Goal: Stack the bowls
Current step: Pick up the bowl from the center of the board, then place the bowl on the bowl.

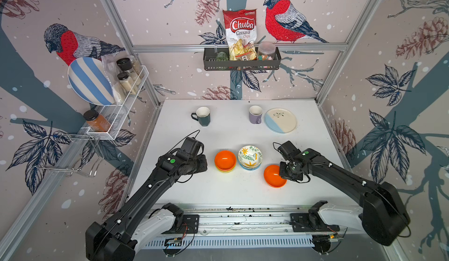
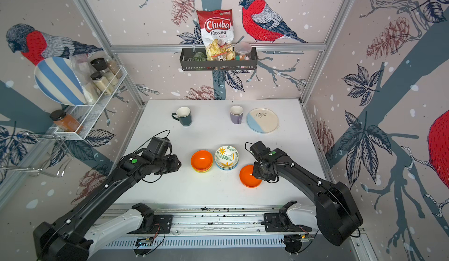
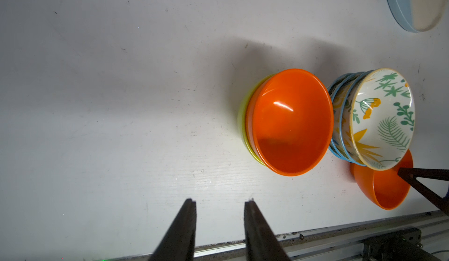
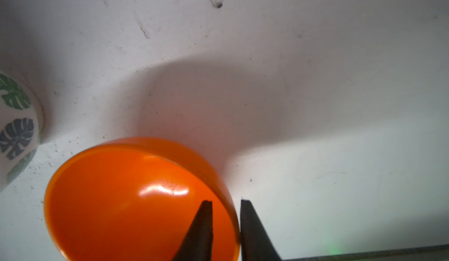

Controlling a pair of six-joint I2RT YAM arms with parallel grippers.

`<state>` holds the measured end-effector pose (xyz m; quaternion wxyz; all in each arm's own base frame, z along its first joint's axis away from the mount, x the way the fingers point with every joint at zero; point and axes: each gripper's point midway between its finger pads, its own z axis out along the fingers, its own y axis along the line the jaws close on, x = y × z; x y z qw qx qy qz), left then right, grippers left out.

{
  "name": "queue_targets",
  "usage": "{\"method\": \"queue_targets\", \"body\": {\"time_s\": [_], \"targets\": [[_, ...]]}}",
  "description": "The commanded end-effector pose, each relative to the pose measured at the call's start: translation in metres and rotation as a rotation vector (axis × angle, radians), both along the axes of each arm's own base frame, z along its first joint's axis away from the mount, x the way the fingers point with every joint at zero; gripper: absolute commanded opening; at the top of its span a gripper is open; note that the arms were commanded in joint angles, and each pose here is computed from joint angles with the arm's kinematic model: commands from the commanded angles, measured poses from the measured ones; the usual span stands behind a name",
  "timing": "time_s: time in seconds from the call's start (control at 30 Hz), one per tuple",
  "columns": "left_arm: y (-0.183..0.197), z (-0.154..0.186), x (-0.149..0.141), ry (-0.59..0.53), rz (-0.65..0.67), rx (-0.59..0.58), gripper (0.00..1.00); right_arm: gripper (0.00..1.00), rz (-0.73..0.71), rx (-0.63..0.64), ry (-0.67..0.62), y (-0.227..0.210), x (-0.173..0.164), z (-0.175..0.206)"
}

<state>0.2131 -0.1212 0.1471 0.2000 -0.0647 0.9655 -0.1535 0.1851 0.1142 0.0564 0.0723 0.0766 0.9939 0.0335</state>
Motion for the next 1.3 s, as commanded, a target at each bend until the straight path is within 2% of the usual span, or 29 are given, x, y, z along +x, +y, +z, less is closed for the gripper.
{"method": "queue_targets", "body": {"time_s": [0.0, 0.23, 0.47, 0.7, 0.9, 1.27], "targets": [[0.001, 0.000, 0.001, -0.003, 0.001, 0.006, 0.36, 0.21, 0.001, 0.001, -0.006, 0.000, 0.002, -0.002], [0.001, -0.001, 0.002, 0.003, 0.001, 0.003, 0.36, 0.14, 0.001, 0.002, -0.005, -0.001, 0.002, -0.002], [0.001, -0.001, 0.001, 0.005, -0.001, 0.003, 0.36, 0.00, 0.001, 0.018, -0.021, 0.000, 0.002, 0.010], [-0.003, 0.008, 0.003, 0.004, -0.010, -0.012, 0.36, 0.00, 0.012, 0.028, -0.072, -0.002, 0.005, 0.043], [-0.017, 0.024, 0.006, 0.003, -0.052, -0.070, 0.36, 0.00, 0.037, 0.037, -0.108, -0.003, 0.012, 0.079], [-0.050, 0.063, 0.015, 0.027, -0.159, -0.192, 0.37, 0.00, 0.168, 0.073, -0.113, 0.035, 0.036, 0.123]]}}
